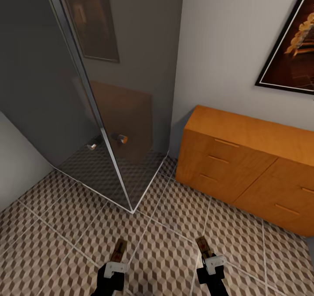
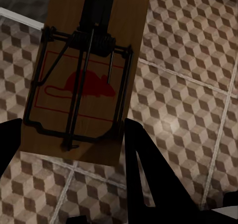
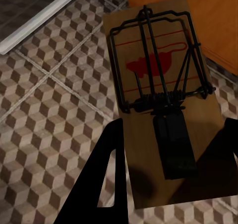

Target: Take the four mousetraps from the cabinet in the bathroom and place them on the bathroom floor. Make sure all four end up on the same floor surface, and ensure that at least two of them are either under or directly next to the same bathroom sink.

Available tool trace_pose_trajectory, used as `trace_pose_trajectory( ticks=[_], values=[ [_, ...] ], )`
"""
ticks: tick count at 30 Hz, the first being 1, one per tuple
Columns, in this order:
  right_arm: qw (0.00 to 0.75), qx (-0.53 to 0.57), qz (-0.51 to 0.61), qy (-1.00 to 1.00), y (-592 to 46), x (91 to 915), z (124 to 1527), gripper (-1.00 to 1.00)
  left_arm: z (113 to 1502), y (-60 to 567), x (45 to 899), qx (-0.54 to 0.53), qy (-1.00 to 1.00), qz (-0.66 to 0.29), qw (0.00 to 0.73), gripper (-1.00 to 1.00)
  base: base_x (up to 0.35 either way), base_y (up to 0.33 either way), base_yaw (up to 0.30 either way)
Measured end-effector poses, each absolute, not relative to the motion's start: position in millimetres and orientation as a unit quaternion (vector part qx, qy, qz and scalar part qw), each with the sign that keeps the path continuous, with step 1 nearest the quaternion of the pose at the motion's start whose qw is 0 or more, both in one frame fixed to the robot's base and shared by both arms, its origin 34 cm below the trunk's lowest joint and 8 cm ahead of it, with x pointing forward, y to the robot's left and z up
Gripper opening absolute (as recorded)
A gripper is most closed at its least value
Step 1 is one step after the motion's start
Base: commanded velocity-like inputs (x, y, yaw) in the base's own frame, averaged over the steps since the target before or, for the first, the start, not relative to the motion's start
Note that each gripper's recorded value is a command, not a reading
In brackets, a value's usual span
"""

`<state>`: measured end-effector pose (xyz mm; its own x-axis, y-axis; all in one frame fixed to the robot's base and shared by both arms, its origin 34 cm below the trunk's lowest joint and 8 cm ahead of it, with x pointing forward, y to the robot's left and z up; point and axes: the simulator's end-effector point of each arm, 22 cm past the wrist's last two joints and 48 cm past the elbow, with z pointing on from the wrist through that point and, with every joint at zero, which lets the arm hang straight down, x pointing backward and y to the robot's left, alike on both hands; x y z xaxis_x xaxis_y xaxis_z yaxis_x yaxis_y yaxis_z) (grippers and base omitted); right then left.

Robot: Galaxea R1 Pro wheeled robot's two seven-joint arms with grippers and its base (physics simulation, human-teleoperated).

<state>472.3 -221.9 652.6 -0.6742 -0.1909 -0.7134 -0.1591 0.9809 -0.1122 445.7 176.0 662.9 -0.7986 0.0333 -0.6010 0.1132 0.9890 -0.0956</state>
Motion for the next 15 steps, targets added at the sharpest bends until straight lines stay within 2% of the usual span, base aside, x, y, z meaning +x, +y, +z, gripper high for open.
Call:
trace_pose_trajectory(
  ticks=[9,15],
  values=[
    [0.398,-0.096,-0.021,0.912,-221.8,477.0,657.7,-1.00,667.6,175.9,450.4,0.039,0.944,-0.063,0.321,-1.00,0.000,0.000,-0.102],
    [0.399,-0.096,-0.021,0.911,-221.7,478.0,658.6,-1.00,668.5,175.8,451.4,0.039,0.944,-0.063,0.323,-1.00,0.000,0.000,-0.032]
  ],
)
